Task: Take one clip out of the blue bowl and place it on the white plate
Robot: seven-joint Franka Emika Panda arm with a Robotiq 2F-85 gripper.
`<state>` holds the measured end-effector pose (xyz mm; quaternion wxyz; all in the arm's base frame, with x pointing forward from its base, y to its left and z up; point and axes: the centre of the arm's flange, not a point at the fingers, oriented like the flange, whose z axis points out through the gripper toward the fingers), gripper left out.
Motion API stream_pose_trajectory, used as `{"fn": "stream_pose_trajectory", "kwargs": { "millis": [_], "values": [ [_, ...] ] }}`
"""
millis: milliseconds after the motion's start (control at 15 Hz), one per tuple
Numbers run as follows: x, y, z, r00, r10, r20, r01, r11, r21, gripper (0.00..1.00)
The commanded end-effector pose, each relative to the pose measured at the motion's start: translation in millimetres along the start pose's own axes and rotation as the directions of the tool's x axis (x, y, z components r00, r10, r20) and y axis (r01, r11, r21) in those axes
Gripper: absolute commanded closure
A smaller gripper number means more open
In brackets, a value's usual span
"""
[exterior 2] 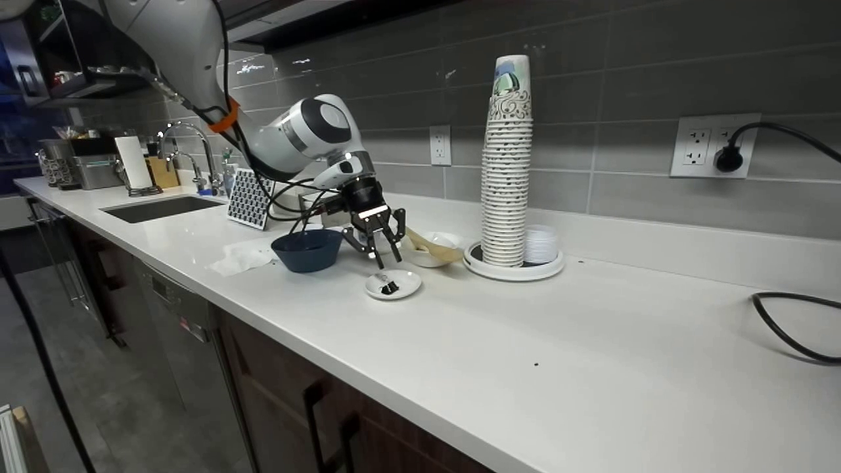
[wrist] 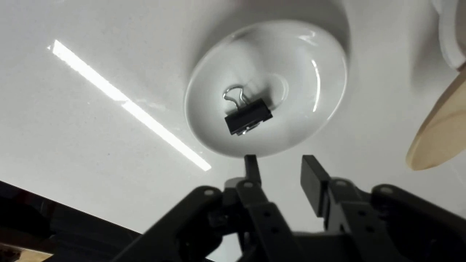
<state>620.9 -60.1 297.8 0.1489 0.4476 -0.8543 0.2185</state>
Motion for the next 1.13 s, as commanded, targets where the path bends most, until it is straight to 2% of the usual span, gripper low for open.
{"fn": "stream_pose_trajectory", "kwargs": {
  "millis": [0, 133, 333, 533, 667, 867, 1000, 1067],
  "values": [
    [12, 6, -22, 0.998, 0.001, 0.056, -0.003, 1.000, 0.028, 0.31],
    [25, 17, -38, 0.985, -0.083, 0.150, 0.070, 0.993, 0.093, 0.18],
    [49, 46, -56, 0.955, -0.230, 0.189, 0.193, 0.961, 0.198, 0.00],
    [73, 76, -71, 0.901, -0.367, 0.232, 0.302, 0.913, 0.273, 0.00],
    [85, 100, -89, 0.856, -0.454, 0.248, 0.368, 0.871, 0.327, 0.00],
    [107, 135, -123, 0.777, -0.584, 0.235, 0.463, 0.783, 0.416, 0.00],
    [119, 153, -140, 0.733, -0.640, 0.230, 0.474, 0.723, 0.502, 0.00],
    [87, 125, -123, 0.779, -0.591, 0.208, 0.468, 0.769, 0.434, 0.00]
  ]
}}
